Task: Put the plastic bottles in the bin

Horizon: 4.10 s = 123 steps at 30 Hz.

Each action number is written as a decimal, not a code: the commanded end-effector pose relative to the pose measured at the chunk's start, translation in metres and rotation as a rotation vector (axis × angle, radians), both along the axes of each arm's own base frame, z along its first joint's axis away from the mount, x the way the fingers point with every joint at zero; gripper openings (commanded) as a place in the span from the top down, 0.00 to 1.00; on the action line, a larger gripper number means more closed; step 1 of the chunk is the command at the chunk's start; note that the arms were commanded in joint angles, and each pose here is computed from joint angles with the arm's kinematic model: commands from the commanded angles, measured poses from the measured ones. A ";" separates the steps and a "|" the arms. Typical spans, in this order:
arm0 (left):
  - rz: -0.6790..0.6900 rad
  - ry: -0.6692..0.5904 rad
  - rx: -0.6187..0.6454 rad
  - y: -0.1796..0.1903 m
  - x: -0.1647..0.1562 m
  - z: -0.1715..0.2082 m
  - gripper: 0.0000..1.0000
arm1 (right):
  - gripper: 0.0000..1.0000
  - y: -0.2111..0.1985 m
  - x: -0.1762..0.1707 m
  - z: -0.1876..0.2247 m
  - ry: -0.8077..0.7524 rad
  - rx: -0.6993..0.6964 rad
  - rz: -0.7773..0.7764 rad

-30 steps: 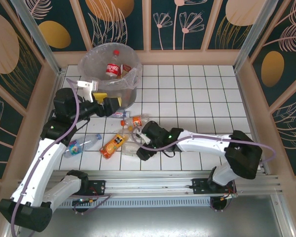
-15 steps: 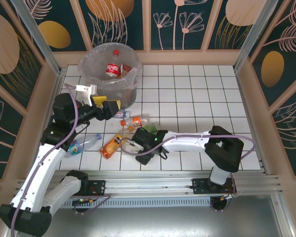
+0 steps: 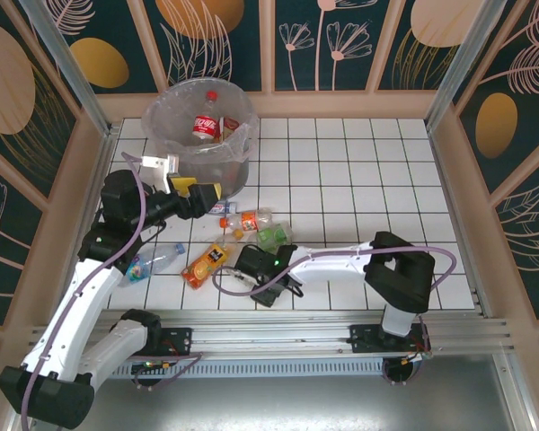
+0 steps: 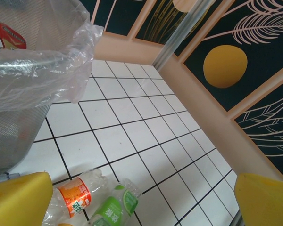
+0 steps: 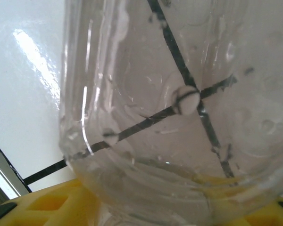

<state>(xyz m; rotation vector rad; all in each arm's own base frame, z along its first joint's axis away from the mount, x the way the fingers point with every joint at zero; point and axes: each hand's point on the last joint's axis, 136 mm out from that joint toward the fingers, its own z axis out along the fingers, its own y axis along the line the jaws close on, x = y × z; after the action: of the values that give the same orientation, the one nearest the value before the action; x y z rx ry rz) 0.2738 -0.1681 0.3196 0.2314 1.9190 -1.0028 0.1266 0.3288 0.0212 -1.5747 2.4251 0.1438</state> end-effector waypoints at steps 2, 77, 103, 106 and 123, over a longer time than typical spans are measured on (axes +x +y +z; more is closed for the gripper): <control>-0.027 -0.025 -0.035 -0.005 -0.002 0.008 0.02 | 0.54 -0.006 0.000 0.003 -0.011 -0.009 -0.039; -0.083 0.402 -0.251 -0.153 0.011 -0.067 0.41 | 0.50 -0.043 0.083 0.169 -0.120 0.783 -0.482; 0.264 0.003 0.151 -0.066 0.134 0.088 0.38 | 0.01 -0.089 0.085 0.222 -0.248 0.920 -0.648; 0.339 -0.041 0.231 -0.047 0.149 0.105 0.36 | 0.01 -0.091 0.085 0.225 -0.259 0.909 -0.649; 0.510 -0.044 0.617 0.009 0.229 0.075 0.36 | 0.01 -0.092 0.084 0.225 -0.260 0.891 -0.642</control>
<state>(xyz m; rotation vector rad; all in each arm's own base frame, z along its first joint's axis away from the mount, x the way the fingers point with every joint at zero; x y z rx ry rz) 0.4976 -0.1683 0.4141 0.0501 1.9929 -0.1806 0.2099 0.2382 0.2302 -0.4068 2.0802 0.7098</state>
